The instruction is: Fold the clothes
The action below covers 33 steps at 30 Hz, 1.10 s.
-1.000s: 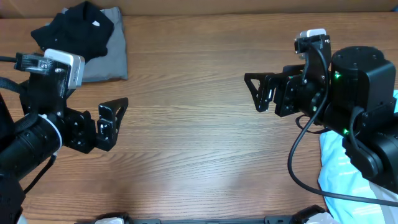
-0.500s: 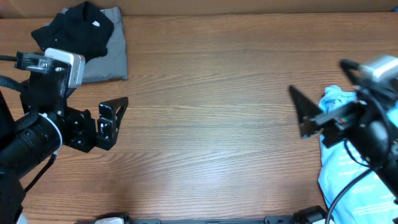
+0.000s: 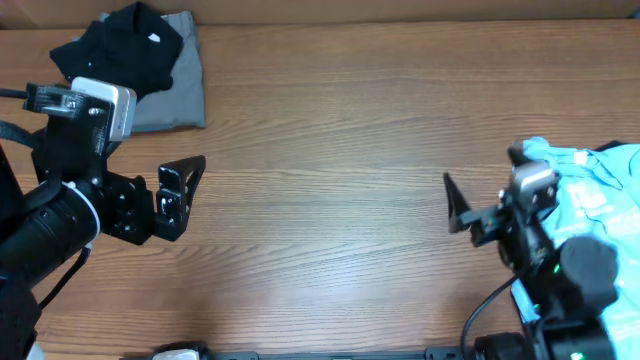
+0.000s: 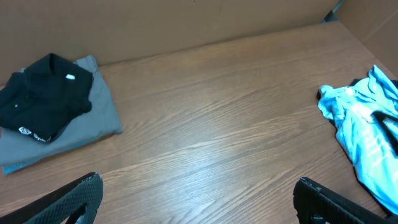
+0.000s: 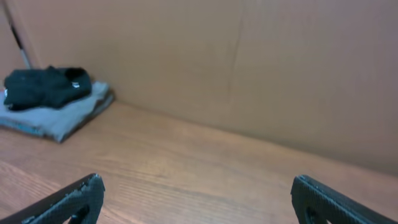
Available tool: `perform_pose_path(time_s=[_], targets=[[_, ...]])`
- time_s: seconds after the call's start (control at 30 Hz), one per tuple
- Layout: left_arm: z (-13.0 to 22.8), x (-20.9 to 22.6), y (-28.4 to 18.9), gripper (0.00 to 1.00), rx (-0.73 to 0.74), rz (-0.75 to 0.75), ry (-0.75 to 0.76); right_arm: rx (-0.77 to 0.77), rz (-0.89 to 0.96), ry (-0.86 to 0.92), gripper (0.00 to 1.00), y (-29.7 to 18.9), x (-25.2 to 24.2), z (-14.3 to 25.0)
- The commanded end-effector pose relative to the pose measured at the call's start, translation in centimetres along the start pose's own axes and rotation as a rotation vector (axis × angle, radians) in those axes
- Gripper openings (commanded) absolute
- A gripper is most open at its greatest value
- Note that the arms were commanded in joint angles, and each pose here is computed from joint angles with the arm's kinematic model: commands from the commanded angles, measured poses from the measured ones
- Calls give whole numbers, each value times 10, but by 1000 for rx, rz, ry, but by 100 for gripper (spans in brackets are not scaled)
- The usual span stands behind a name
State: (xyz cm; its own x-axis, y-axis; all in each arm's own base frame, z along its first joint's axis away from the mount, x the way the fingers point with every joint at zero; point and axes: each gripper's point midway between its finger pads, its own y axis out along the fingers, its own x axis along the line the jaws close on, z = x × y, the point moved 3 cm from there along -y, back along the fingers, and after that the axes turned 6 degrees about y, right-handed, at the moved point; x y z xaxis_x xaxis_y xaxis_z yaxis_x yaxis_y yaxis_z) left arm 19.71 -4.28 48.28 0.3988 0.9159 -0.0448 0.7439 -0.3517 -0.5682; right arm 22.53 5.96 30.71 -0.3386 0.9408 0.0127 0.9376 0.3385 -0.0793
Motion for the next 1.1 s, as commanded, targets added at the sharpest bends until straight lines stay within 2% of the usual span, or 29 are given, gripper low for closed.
perform_pose_path(time_s=[0.0, 0.23, 0.4, 0.8, 1.07], targets=[[0, 0, 2, 100, 7, 3, -20, -56, -42, -17, 100, -9, 8, 21], [0, 0, 2, 100, 7, 3, -20, -219, -63, -61, 100, -24, 14, 44], [0, 0, 2, 100, 7, 3, -20, -270, -64, -74, 100, -28, 16, 59], [0, 0, 2, 100, 7, 3, -20, -139, -134, -38, 100, -10, 22, 120], [0, 0, 2, 100, 7, 3, -20, -115, -135, -31, 100, -9, 22, 125]])
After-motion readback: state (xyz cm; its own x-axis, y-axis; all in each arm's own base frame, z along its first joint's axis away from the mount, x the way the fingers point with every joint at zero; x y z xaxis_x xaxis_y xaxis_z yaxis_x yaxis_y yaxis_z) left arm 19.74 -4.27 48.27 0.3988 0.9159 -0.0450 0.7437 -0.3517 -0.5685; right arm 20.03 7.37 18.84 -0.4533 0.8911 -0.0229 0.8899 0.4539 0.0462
